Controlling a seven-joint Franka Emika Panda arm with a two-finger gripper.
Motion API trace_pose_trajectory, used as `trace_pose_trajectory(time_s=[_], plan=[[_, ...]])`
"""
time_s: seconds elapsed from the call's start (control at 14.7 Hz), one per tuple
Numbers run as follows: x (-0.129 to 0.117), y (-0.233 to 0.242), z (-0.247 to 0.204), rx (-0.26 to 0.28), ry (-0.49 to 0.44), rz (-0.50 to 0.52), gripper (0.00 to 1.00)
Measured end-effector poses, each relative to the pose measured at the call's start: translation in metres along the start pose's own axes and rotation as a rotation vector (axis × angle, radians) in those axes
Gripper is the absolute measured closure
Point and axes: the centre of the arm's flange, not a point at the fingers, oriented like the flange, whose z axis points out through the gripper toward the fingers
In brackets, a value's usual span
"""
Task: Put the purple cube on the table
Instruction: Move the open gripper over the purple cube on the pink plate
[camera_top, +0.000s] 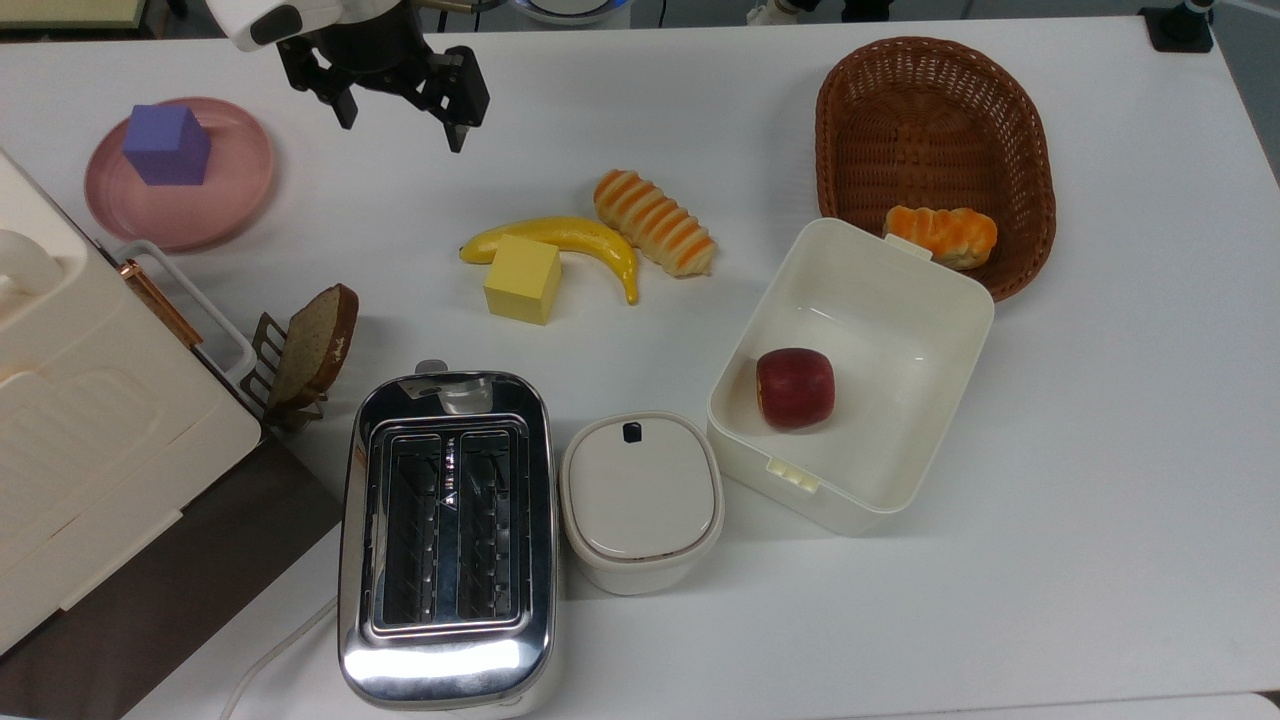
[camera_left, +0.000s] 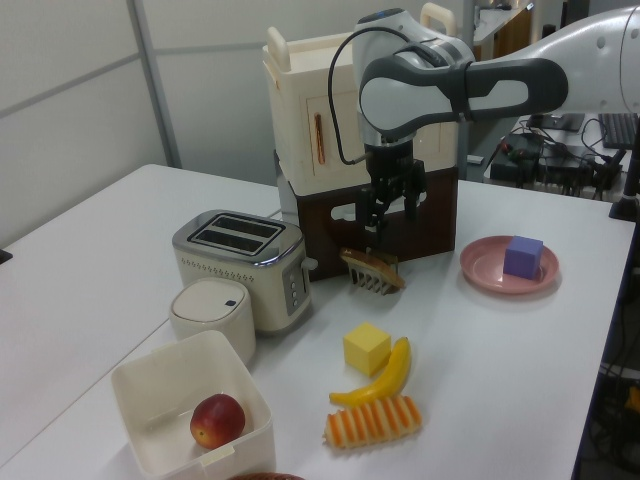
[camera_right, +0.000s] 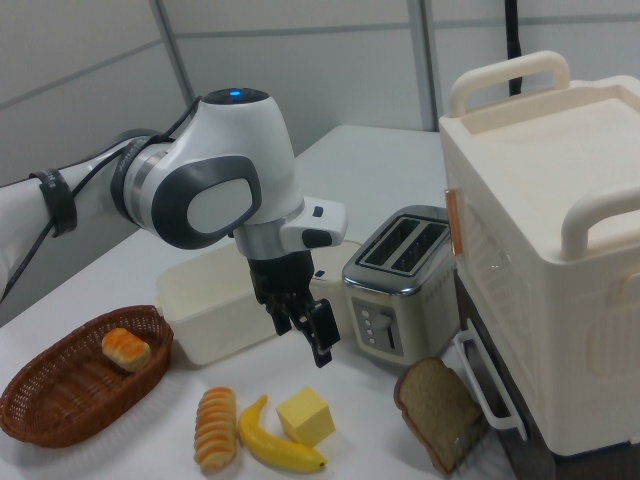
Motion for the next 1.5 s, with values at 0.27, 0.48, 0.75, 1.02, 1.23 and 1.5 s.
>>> trace_pose_trajectory(time_s=[0.27,0.48,0.75,1.02,1.23,1.5], plan=[[0.0,0.0,0.001,-0.001,-0.001,0.0,0.0],[0.003,0.013,0.006,-0.006,-0.009,0.021,0.0],[0.004,0.054,0.008,-0.012,-0.014,0.037,0.0],[0.003,0.064,0.008,-0.014,-0.014,0.04,0.0],[0.0,0.109,0.011,-0.023,-0.021,0.023,0.0],[-0.02,0.2,0.023,-0.033,-0.051,0.034,0.0]])
